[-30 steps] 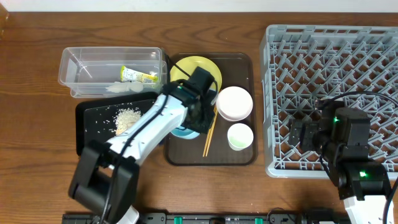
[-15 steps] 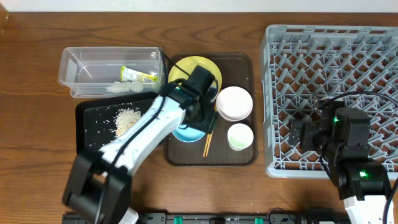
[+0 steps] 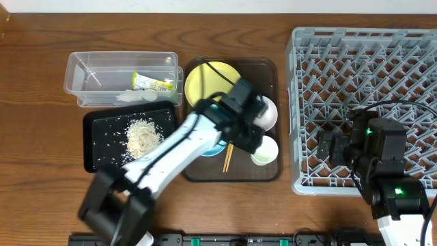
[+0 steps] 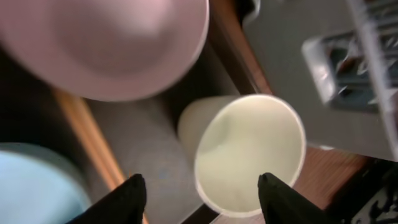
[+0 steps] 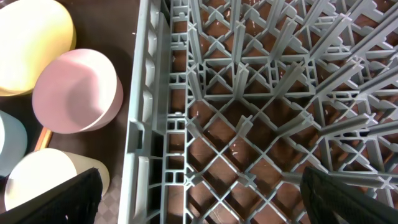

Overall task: Sort waste into correct bins and load items into the dishwasher rack
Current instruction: 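Grasp the white cup with the left gripper and lift it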

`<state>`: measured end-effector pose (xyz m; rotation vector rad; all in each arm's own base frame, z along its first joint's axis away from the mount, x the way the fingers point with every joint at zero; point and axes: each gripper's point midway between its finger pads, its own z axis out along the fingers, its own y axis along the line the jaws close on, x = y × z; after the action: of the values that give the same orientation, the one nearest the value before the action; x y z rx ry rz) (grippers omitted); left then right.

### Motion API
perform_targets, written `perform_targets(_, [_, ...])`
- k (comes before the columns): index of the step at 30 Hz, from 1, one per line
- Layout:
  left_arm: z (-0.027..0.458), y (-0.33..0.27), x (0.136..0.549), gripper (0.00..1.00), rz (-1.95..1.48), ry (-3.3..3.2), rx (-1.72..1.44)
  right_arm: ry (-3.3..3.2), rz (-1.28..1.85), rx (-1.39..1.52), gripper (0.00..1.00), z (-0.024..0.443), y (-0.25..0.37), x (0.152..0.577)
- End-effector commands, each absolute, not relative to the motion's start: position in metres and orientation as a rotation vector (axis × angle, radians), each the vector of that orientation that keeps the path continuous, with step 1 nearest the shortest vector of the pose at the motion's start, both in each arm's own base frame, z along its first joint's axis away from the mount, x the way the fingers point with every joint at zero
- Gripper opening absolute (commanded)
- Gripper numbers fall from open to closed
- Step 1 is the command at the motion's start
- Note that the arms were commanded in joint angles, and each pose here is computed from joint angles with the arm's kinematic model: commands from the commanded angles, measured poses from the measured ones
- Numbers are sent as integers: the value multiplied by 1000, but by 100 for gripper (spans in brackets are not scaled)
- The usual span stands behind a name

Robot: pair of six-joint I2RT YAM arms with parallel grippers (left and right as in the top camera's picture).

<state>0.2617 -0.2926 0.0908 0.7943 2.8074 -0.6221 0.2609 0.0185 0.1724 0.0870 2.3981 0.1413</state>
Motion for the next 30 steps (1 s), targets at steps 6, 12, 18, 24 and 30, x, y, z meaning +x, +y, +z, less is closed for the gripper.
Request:
perform_targets(6, [47,-290,248,19,-509,2923,836,2378,147,102,99,181,17,263])
perform_targets(12, [77,-269,263,6,-492,2891,742,2316,139,90,99,192,16,274])
perform_targets(18, [133,-245,303,6,-684,2777,400,2237,282,-40,98,207,41,289])
perform_targets(24, [191,-266,333,6,-1377,2551,276,2097,767,-610,91,213,125,266])
perform_targets(30, [219,-279,328,6,-1874,2397,354,1995,1031,-778,96,210,152,258])
